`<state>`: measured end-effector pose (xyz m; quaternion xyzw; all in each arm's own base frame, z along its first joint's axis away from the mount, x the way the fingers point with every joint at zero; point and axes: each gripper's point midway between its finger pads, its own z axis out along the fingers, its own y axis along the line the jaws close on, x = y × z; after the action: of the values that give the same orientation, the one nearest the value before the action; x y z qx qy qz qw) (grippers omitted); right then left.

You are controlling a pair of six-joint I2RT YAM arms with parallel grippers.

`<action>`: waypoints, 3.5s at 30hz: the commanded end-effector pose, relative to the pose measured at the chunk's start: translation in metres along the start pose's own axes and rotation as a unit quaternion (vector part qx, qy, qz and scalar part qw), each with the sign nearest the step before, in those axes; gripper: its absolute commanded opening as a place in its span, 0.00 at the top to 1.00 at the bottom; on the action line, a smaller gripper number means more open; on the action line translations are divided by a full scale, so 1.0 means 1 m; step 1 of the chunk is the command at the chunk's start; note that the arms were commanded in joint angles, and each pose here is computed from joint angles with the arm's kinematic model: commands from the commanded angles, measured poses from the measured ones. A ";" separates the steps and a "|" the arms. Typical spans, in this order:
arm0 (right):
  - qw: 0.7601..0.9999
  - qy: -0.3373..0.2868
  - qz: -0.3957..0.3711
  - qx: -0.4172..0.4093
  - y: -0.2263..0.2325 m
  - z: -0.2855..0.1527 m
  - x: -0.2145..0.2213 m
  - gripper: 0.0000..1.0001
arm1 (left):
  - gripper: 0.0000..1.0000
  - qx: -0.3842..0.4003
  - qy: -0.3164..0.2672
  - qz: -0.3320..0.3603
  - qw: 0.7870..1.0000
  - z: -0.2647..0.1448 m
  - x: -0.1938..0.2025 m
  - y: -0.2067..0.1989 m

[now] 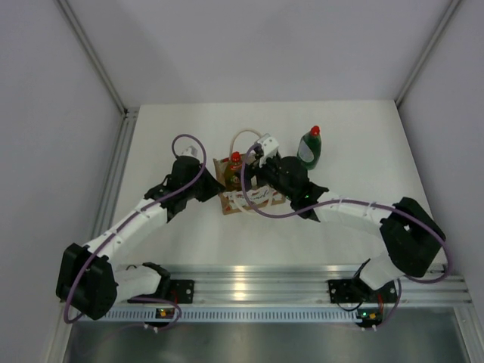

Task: Take the personal care products out of the canvas bag

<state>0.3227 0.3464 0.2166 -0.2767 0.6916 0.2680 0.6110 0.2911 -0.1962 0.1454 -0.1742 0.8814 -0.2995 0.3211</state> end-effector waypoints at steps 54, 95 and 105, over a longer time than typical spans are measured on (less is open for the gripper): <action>0.994 -0.107 -0.036 0.001 0.019 0.066 -0.068 1.00 | 0.92 0.021 -0.007 0.003 1.000 -0.004 -0.004 -0.011; 0.974 -0.222 -0.035 0.011 0.013 -0.024 -0.270 1.00 | 0.92 0.022 -0.021 0.008 1.000 -0.009 -0.010 -0.012; 0.968 -0.243 -0.021 0.053 -0.024 -0.068 -0.297 1.00 | 0.92 0.026 -0.021 0.007 0.999 -0.012 -0.008 -0.012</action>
<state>0.3414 0.3467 0.4054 -0.2574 0.6221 0.2533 0.6947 0.2890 -0.1951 0.1473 -0.1729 0.8811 -0.2995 0.3225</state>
